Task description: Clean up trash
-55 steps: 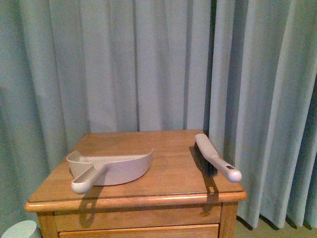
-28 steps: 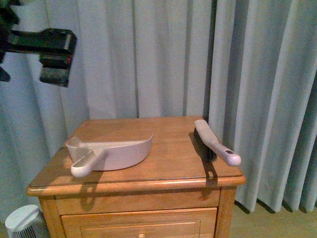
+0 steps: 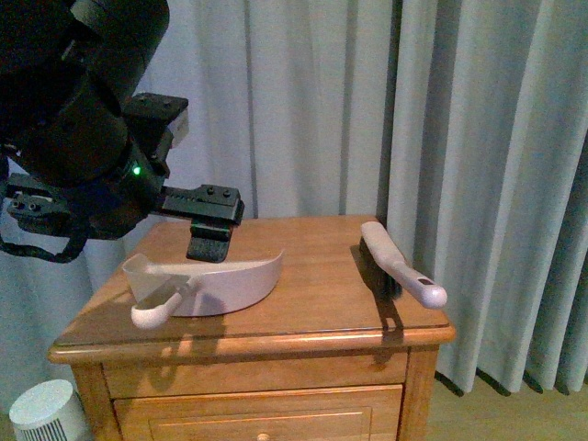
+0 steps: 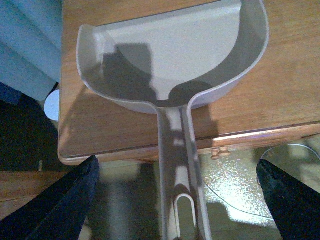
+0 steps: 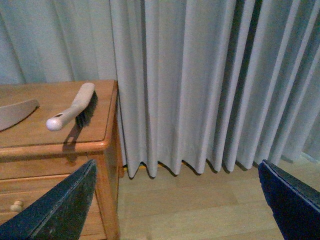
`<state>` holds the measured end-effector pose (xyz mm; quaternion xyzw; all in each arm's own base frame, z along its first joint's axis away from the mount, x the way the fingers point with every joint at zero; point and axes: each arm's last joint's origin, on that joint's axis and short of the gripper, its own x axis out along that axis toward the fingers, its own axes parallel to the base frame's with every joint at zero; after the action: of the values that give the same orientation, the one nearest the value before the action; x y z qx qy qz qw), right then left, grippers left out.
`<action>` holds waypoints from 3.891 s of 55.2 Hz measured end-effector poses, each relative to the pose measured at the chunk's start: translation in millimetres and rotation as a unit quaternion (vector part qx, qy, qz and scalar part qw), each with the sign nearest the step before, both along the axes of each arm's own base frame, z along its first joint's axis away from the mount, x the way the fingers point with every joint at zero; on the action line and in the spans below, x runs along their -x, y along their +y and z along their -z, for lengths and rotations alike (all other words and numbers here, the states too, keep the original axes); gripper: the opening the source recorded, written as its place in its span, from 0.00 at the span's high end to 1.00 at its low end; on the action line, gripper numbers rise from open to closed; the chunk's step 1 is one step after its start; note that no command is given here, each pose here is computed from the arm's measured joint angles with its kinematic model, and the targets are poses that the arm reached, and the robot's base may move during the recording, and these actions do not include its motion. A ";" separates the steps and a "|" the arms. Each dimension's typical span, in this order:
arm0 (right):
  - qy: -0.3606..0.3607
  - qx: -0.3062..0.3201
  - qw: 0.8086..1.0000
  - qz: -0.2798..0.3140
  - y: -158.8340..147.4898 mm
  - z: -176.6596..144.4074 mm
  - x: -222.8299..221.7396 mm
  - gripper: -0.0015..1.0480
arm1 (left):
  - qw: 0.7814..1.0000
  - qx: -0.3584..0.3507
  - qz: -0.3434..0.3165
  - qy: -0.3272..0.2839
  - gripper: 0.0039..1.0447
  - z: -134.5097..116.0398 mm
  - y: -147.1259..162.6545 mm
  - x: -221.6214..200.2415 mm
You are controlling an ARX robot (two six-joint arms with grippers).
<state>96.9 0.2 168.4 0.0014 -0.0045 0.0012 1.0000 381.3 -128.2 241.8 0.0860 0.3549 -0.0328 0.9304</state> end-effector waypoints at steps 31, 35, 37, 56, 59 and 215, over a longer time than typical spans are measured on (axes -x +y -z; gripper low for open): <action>0.000 0.000 1.000 0.000 0.0 0.0 0.0 0.07 | 0.999 0.012 -0.009 0.044 0.07 47.1 1.5 -17.5; 0.000 0.000 1.000 0.000 0.0 0.0 0.0 0.07 | 0.999 0.013 -0.009 0.045 0.07 49.7 1.9 -18.8; 0.000 0.000 1.000 0.000 0.0 0.0 0.0 0.07 | 0.999 0.013 -0.010 0.044 0.07 50.5 2.2 -19.3; 0.000 0.000 1.000 0.000 0.0 0.0 0.0 0.07 | 0.998 0.009 -0.013 0.054 0.10 60.0 6.3 -22.9; 0.000 0.000 1.000 0.000 0.0 0.0 0.0 0.07 | 0.998 0.009 -0.013 0.054 0.24 60.0 6.2 -22.9; 0.204 -0.049 0.976 -0.062 62.6 -128.5 -102.4 0.07 | 0.929 0.180 0.008 -0.323 0.74 -29.8 132.1 282.0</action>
<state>199.3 62.8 296.9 0.0504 0.1997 0.0626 0.9765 99.3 3.9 271.6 -0.0739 0.0224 -0.0740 0.9943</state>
